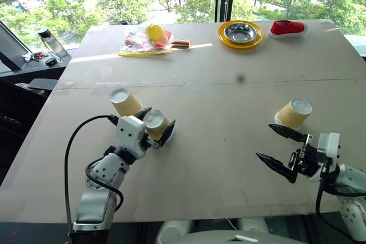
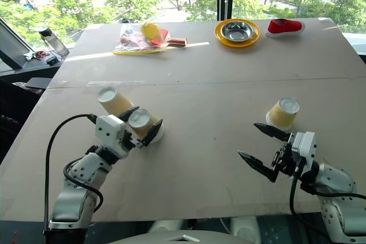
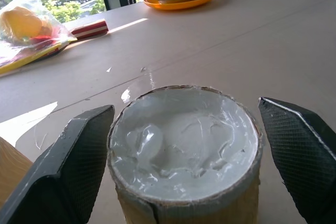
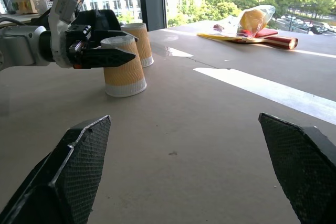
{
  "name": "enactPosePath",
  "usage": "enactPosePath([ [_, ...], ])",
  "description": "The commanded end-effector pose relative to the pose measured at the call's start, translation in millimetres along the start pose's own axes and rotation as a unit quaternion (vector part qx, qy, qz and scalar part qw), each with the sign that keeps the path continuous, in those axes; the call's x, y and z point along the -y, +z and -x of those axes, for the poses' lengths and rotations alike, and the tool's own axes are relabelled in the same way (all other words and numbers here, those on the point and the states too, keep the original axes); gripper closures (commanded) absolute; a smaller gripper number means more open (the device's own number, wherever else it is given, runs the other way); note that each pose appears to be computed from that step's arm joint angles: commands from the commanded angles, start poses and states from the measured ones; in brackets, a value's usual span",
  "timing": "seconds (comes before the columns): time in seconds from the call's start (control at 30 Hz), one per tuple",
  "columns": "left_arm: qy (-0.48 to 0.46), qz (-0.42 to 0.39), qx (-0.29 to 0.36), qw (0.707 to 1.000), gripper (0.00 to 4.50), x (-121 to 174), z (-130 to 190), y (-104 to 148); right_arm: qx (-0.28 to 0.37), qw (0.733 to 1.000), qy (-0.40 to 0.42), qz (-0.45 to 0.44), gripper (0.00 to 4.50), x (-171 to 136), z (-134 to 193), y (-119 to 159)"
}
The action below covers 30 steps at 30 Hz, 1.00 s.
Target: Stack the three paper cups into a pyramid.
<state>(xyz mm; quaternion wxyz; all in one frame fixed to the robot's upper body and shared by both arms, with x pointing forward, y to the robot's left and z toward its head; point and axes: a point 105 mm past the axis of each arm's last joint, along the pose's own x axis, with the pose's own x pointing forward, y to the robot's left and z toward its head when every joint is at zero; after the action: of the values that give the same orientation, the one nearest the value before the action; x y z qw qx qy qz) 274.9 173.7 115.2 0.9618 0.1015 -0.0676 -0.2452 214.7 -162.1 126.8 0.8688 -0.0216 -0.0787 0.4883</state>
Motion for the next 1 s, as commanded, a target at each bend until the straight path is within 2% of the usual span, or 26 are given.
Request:
enactPosePath([
  [0.03, 0.001, -0.008, 0.014, 1.0, 0.0, -1, -7, 9, 0.024, 1.0, 0.003, 0.014, 0.03, 0, 0, 11],
  [0.2, -0.012, -0.005, 0.019, 1.0, 0.0, 3, -13, 10, 0.032, 0.999, 0.013, 0.01, 0.03, -4, -2, 13],
  [0.43, -0.009, 0.005, 0.011, 1.0, 0.0, 2, -4, 5, 0.034, 0.999, 0.025, 0.006, 0.03, -7, -4, 13],
  [0.53, -0.007, 0.032, 0.011, 0.999, 0.78, 3, -2, 3, 0.036, 0.999, 0.028, 0.006, 0.0, -7, -6, 15],
  [0.63, -0.007, 0.04, 0.013, 0.999, 1.99, 4, -2, 4, 0.036, 0.999, 0.03, 0.006, 0.0, -7, -6, 16],
  [0.83, -0.016, 0.049, 0.031, 0.998, 2.05, 5, -17, 16, 0.037, 0.999, 0.015, 0.008, 0.0, -3, -3, 17],
  [0.9, -0.027, 0.048, 0.04, 0.998, 2.05, 6, -31, 22, 0.045, 0.999, -0.016, 0.012, 0.0, 5, -2, 18],
  [1.0, -0.05, 0.061, 0.06, 0.995, 2.05, 13, -71, 32, 0.063, 0.992, -0.107, 0.004, 0.0, 27, -1, 20],
])
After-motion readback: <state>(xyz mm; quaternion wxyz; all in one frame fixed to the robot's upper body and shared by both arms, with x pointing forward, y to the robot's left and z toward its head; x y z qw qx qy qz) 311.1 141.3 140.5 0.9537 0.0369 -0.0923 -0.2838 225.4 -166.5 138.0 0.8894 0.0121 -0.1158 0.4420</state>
